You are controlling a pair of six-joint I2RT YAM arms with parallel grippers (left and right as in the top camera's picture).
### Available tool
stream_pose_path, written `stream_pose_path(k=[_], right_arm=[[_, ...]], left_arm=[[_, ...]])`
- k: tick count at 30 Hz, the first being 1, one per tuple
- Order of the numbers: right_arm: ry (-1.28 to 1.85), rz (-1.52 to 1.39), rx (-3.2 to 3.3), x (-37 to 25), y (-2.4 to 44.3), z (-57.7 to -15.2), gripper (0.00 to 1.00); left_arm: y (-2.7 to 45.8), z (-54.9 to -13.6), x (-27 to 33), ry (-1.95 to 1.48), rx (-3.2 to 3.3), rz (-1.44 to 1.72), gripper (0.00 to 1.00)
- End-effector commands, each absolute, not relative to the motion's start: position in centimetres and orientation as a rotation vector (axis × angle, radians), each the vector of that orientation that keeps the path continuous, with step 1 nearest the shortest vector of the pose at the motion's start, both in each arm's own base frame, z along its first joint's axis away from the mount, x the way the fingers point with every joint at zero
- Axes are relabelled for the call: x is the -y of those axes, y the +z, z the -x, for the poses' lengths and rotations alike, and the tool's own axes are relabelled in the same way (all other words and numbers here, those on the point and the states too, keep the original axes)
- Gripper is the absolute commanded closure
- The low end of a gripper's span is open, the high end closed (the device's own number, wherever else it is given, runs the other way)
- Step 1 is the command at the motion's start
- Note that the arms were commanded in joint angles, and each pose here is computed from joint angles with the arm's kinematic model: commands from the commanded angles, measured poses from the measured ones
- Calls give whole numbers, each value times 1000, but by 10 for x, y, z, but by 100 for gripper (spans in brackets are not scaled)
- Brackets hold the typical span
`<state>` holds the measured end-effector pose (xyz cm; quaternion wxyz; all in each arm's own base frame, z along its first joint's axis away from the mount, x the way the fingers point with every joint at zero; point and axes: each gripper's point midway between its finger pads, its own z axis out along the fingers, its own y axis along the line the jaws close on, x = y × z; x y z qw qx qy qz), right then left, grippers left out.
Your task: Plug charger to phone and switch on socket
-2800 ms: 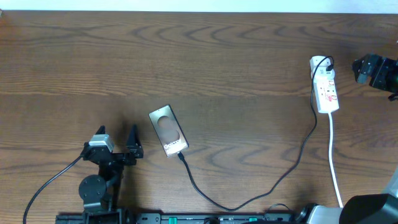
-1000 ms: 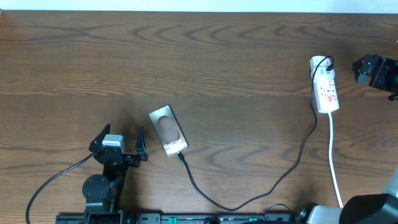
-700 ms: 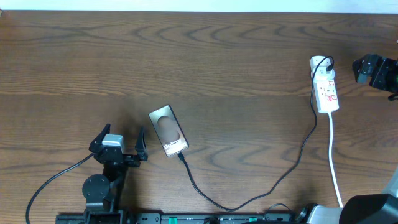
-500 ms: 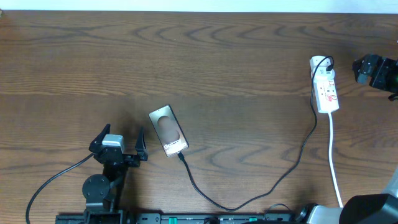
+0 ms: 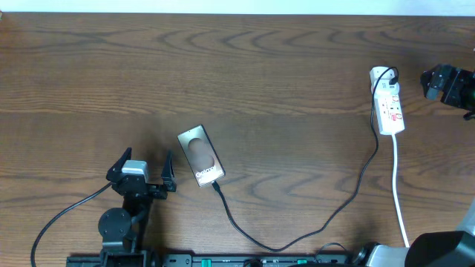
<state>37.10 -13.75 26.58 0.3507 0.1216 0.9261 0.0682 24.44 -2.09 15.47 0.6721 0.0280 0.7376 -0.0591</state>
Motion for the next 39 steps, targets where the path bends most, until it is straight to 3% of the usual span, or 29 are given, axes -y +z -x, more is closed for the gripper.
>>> stream_pose_path(k=[1,9,19,28,39], right_arm=[[159,-293,-2363,134,280,-369,1],[132,-145,-2214,102,313,-371,1],[132,169,-1914,15,311,-356,1],[116,358,-1608,-37,273,-311,1],[142,327,-1393,-46,221,-261,1]], left_arm=[[140,-243,24,-150,-1711,-67,8],[140,-243,24,-150,-1711,-67,8],[140,-243,24,-150,-1711,-67,8],[140,-243,24,-150,-1711,-67,8],[140,-243,24,-150,-1711,-67,8]])
